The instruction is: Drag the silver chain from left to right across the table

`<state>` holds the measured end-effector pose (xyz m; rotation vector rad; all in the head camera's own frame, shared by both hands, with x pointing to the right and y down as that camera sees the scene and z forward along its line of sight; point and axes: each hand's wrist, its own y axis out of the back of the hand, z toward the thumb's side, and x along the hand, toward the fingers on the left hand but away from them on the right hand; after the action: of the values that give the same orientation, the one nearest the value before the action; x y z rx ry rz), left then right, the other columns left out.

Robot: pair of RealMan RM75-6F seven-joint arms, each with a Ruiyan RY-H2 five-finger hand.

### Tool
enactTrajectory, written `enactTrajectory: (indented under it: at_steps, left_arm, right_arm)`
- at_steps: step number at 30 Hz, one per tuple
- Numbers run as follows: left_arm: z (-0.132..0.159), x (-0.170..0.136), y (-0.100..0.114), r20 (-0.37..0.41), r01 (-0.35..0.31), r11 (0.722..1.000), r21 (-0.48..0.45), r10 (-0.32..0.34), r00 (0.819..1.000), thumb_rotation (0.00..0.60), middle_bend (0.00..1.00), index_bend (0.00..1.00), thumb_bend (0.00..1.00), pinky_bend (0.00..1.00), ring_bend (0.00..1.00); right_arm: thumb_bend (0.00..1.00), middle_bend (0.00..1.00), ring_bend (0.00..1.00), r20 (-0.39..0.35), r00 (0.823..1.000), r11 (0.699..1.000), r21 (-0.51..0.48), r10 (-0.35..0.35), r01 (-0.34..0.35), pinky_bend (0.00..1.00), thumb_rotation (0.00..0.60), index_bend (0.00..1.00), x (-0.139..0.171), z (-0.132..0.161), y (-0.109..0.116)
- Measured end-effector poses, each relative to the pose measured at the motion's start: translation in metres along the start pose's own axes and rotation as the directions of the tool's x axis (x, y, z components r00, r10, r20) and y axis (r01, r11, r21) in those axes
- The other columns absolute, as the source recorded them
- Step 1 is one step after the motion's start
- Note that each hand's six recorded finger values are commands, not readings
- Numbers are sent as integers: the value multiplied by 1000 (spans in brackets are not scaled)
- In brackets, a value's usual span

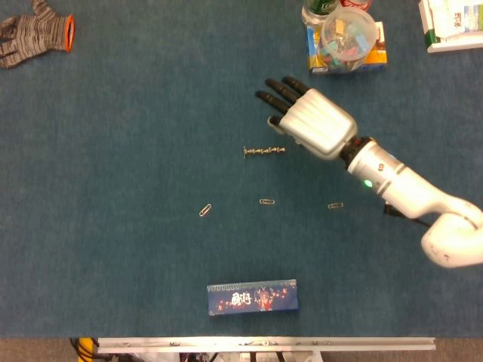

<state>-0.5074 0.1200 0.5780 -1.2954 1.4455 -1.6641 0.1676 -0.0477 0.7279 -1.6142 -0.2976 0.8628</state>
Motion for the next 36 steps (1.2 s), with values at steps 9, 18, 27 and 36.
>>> enactTrajectory:
  at_steps: [9,18,27,36]
  left_arm:
    - [-1,-2,3,2,-5,1000,-10,5,1000,600,185,522,124,7,55]
    - [-3,-2,5,-8,-12,1000,-17,12,1000,600,185,525,125,7,56]
    - [-5,-1,6,-15,-9,1000,-17,9,1000,600,184,526,125,7,56]
    - [-10,-1,9,-29,-15,1000,-20,15,999,600,185,529,125,7,56]
  right_arm:
    - [474,149,22,167,986,997,-74,-3,15,144,600,508,11,-8,-6]
    - [361,149,22,208,978,993,-119,13,12,146,600,508,7,-5,-19]
    - [343,149,22,218,976,994,-111,17,8,146,600,508,2,-1,-25]
    - [146,149,22,222,974,996,-81,39,-22,142,600,508,-7,6,-34]
